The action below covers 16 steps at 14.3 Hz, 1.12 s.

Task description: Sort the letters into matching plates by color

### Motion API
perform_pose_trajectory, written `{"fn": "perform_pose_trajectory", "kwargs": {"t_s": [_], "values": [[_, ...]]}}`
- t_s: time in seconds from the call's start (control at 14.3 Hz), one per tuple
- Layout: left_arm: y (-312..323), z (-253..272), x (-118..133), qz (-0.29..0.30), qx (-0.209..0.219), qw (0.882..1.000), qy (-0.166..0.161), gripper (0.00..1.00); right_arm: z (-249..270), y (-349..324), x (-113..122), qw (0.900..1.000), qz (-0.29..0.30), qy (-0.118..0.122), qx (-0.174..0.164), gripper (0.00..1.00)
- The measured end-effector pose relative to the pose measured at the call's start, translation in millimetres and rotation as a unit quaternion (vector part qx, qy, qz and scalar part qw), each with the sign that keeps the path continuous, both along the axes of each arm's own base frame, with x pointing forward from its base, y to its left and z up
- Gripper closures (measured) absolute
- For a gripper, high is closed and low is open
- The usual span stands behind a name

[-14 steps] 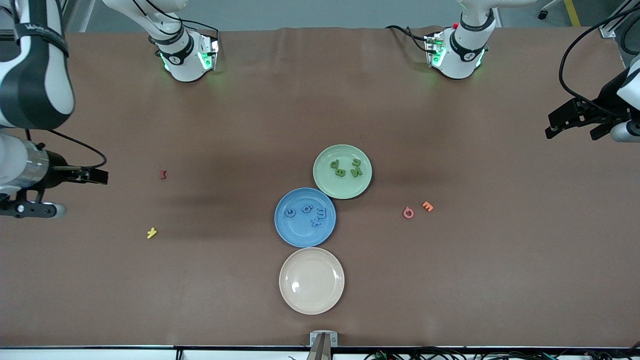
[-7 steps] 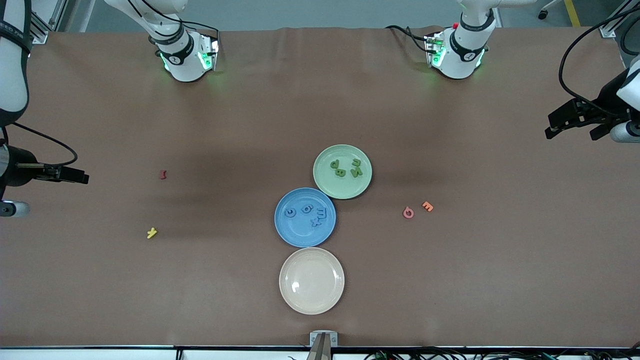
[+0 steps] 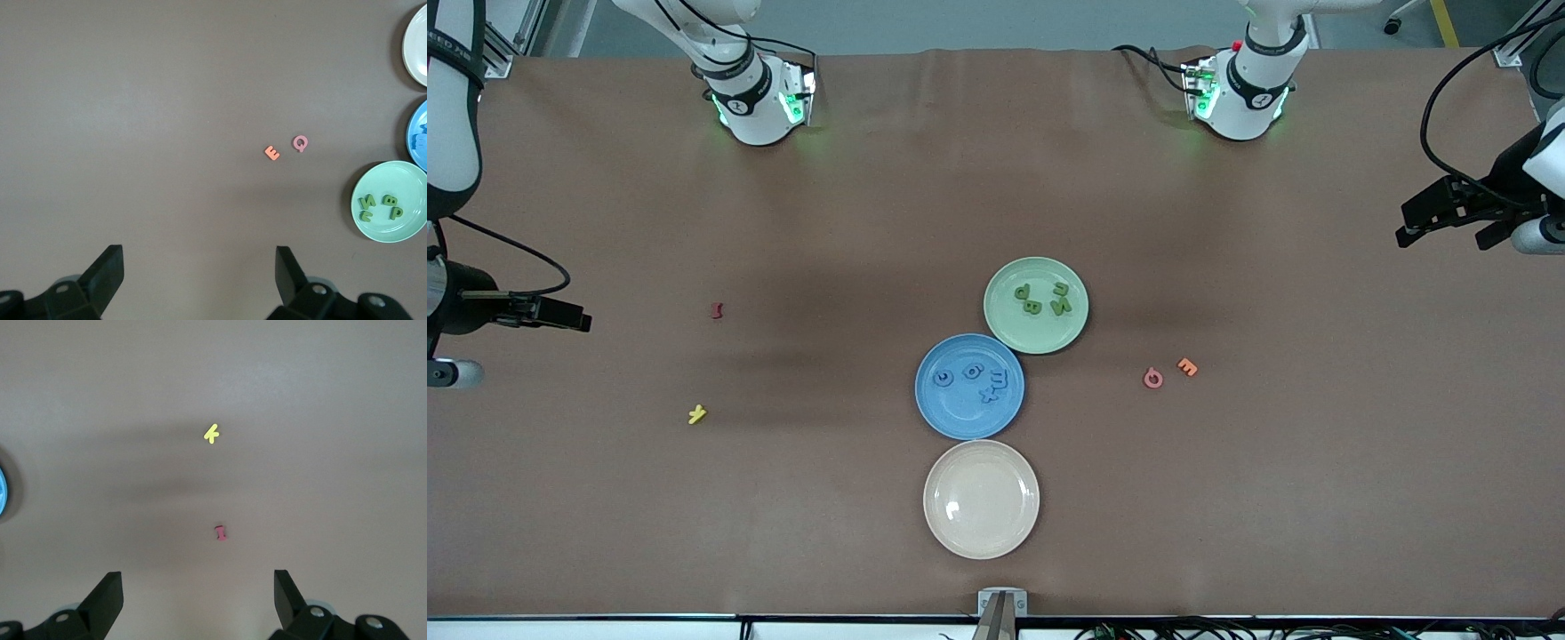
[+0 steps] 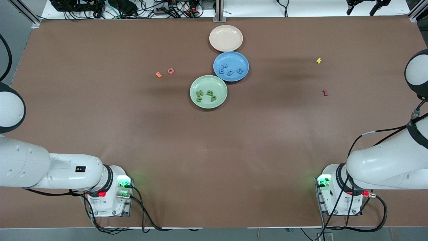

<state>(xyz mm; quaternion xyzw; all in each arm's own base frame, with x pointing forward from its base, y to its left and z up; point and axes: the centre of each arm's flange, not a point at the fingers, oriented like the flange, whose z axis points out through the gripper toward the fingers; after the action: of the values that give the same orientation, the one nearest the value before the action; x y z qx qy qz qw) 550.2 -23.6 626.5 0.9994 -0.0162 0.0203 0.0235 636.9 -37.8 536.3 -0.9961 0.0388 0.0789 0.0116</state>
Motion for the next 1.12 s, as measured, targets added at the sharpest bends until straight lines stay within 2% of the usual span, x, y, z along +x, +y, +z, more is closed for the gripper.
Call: {"fn": "perform_pose_trajectory", "kwargs": {"t_s": [0.14, 0.28, 0.91, 1.12], "values": [[0, 0, 0, 0.000, 0.000, 1.000, 0.000, 0.00, 5, 1, -6, 1.000, 0.002, 0.009, 0.000, 0.00], [0, 0, 0, 0.000, 0.000, 1.000, 0.000, 0.00, 16, 2, -16, 1.000, 0.012, 0.008, 0.000, 0.00], [7, -1, 1, 0.006, 0.000, 1.000, 0.001, 0.00, 70, 8, -95, 0.999, 0.030, -0.014, -0.012, 0.00], [7, -1, 1, 0.006, 0.000, 1.000, 0.001, 0.00, 85, 12, -114, 0.999, 0.035, -0.026, -0.019, 0.00]]}}
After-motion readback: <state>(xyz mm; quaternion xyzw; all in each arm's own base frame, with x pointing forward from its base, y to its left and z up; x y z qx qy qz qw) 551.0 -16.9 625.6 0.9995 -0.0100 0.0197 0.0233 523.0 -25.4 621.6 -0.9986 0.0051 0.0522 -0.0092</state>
